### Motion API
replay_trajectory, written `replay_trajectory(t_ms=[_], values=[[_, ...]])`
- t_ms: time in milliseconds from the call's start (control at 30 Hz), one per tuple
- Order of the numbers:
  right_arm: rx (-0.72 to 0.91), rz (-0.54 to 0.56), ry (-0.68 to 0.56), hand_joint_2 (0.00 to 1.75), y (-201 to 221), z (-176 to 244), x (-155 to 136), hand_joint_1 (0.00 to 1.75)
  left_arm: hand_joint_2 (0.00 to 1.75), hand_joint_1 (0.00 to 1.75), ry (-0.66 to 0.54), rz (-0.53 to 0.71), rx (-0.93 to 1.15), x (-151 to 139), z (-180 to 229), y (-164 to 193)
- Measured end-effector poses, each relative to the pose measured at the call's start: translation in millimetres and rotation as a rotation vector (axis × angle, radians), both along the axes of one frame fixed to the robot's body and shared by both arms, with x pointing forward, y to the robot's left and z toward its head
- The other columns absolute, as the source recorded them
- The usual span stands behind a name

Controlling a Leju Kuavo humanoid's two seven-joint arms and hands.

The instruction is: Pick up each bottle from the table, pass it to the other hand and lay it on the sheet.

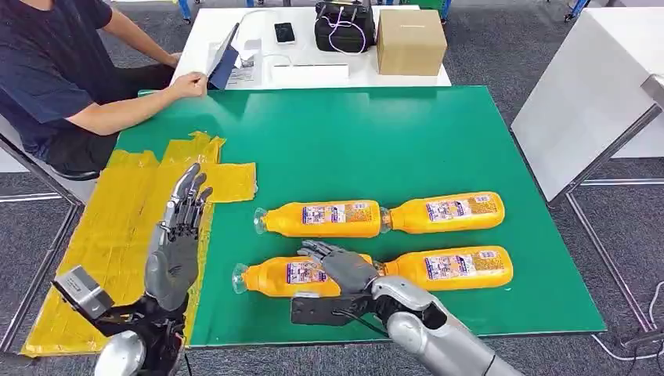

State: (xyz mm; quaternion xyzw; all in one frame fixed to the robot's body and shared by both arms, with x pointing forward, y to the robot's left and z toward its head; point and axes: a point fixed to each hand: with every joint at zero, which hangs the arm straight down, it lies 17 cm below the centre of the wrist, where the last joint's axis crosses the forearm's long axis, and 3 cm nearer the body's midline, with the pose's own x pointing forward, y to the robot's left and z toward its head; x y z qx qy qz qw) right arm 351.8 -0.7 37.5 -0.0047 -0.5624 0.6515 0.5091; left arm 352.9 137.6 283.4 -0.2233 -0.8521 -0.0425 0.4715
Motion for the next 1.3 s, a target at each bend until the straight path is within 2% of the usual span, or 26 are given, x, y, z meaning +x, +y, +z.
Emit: replay_trajectory(t_ms=[200, 500, 533, 567, 733, 900, 1067, 1167, 1300], values=[[-0.358, 0.103, -0.152, 1.75, -21.8, -40.3, 14.7, 0.00, 0.00, 0.00, 0.007, -0.012, 0.013, 8.2, -0.7, -6.0], [-0.540, 0.191, -0.202, 1.75, -36.2, -56.5, 23.4, 0.00, 0.00, 0.00, 0.025, -0.009, 0.020, 15.9, -4.4, -8.9], [-0.556, 0.203, -0.201, 1.75, -36.8, -57.5, 22.5, 1.64, 0.00, 0.00, 0.028, -0.008, 0.016, 17.4, -3.4, -8.5], [-0.571, 0.216, -0.195, 1.75, -37.6, -59.0, 20.9, 1.75, 0.00, 0.00, 0.031, -0.007, 0.015, 18.6, -2.4, -8.5], [-0.581, 0.318, -0.142, 1.75, -39.8, -64.0, 8.8, 1.75, 0.00, 0.00, 0.024, -0.013, -0.005, 20.4, 0.7, -11.5], [-0.573, 0.314, -0.118, 1.75, -40.2, -63.8, 7.8, 1.75, 0.00, 0.00, 0.031, -0.012, -0.011, 22.1, 1.4, -13.5], [-0.517, 0.243, -0.091, 1.75, -35.9, -61.4, 10.1, 1.75, 0.00, 0.00, 0.034, 0.012, -0.019, 24.5, 1.7, -9.2], [-0.404, 0.130, -0.035, 1.75, -27.3, -56.8, 12.0, 1.75, 0.00, 0.00, 0.046, 0.057, -0.044, 27.9, 0.8, 0.4], [-0.328, 0.048, 0.003, 1.75, -22.3, -53.5, 13.9, 1.75, 0.00, 0.00, 0.052, 0.090, -0.057, 30.0, 2.6, 7.8]])
